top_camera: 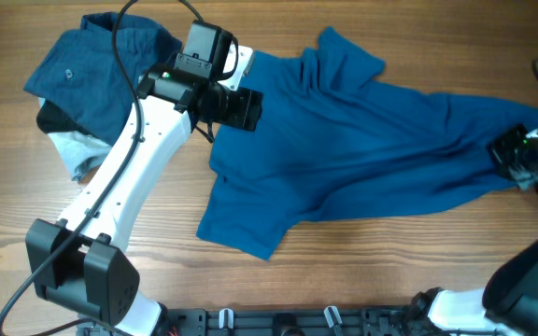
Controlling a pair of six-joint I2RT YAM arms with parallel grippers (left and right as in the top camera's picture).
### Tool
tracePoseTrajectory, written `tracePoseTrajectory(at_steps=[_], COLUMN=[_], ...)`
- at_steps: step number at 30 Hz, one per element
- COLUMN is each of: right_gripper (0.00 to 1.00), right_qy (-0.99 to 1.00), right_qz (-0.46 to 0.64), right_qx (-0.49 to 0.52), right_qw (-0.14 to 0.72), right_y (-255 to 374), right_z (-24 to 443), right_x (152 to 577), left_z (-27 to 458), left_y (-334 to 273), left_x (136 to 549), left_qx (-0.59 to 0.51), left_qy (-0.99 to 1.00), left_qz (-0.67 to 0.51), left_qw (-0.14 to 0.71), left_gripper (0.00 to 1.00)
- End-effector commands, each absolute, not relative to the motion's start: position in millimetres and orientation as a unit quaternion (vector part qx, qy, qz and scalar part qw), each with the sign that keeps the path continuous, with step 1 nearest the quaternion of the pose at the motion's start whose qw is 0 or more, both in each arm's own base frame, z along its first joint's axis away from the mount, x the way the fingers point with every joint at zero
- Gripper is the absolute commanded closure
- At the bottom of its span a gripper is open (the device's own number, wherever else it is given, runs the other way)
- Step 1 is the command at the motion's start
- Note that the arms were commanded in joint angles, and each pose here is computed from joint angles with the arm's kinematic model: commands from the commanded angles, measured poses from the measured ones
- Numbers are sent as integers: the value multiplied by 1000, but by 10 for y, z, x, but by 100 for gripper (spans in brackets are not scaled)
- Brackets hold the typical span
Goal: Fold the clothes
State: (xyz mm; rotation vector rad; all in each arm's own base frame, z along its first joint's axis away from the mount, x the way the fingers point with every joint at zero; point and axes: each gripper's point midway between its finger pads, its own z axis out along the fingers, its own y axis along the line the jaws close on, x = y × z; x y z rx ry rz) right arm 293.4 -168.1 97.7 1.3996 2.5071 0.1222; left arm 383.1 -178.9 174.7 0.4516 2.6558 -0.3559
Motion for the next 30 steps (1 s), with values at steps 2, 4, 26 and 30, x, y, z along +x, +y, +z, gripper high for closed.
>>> tracePoseTrajectory(at_steps=[2,4,26,30], right_gripper=[96,96,28,32], right_qy=[863,858,750,782], right_qz=[-92,-143,-75,3], right_qx=[493,492,651,603], right_qw=[60,23,96,158], right_y=[-1898,-1956,-2119,-2076], right_z=[1009,1038,1622,1673], right_x=[2339,2099,1319,1710], left_z=[1870,1871,1842,1845], left_y=[-1770,-1770,-1538,-1594], left_x=[3833,3834,3909,3971], left_qx=[161,161,140,143], left_qy=[952,952,959,955], left_qz=[-129,-129,-88,-99], left_qw=[226,226,231,241], left_gripper=[20,20,12,13])
